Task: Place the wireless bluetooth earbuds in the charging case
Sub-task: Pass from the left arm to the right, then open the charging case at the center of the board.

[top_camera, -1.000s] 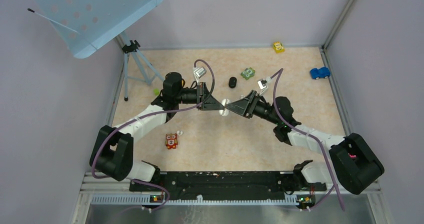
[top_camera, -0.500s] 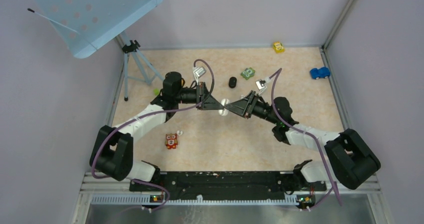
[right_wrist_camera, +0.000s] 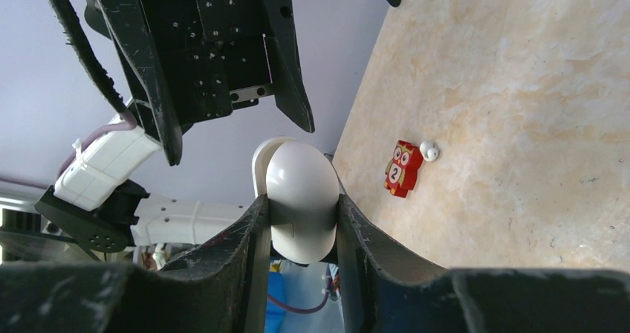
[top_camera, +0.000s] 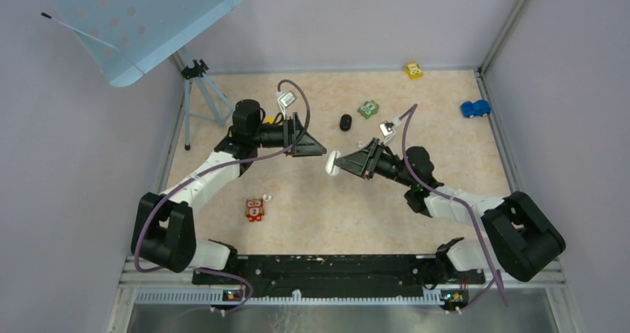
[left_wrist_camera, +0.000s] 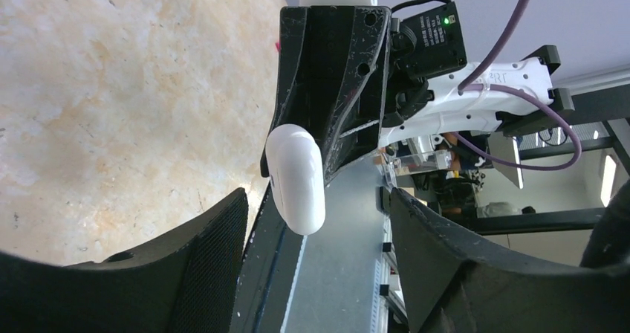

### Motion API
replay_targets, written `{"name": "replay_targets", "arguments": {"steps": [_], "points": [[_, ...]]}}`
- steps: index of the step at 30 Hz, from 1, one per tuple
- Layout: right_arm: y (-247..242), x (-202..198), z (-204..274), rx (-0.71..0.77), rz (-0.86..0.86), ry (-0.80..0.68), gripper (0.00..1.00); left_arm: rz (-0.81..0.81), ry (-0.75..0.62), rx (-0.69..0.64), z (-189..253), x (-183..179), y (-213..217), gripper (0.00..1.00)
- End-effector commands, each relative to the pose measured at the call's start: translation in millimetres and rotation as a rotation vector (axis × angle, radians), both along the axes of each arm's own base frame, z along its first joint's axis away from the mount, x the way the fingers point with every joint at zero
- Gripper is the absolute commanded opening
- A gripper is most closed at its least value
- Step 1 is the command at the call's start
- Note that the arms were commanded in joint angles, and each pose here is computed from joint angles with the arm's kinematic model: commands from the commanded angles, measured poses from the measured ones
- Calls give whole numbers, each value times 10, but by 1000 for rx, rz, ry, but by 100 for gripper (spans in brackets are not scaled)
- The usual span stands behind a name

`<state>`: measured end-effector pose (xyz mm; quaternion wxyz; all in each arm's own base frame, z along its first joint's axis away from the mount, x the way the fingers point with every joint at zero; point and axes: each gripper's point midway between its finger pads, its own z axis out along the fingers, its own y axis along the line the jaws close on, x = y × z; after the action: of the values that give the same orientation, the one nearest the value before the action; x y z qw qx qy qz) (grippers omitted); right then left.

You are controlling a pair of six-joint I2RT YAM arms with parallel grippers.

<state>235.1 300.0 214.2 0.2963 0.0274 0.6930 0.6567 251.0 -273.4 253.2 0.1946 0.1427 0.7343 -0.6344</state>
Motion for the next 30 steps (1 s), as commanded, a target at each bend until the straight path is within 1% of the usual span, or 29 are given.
{"name": "replay_targets", "arguments": {"steps": [1, 3, 5, 16, 23, 30], "points": [[48, -52, 137, 30, 34, -60, 0, -39, -105, -2, 195, -84, 21, 76], [47, -53, 154, 32, 35, -66, 0, -19, -121, 65, 115, -65, 35, 78], [45, -55, 168, 36, 35, -70, 0, -6, -133, 117, 49, -45, 40, 79], [76, -52, 240, 49, 53, -86, 0, -45, -135, 164, -118, -156, -133, 78], [56, -79, 291, 53, 52, -105, 0, -37, -149, 237, -258, -89, -84, 77], [18, -104, 356, 67, 38, -132, 0, -28, -162, 249, -281, -23, -29, 75]]}}
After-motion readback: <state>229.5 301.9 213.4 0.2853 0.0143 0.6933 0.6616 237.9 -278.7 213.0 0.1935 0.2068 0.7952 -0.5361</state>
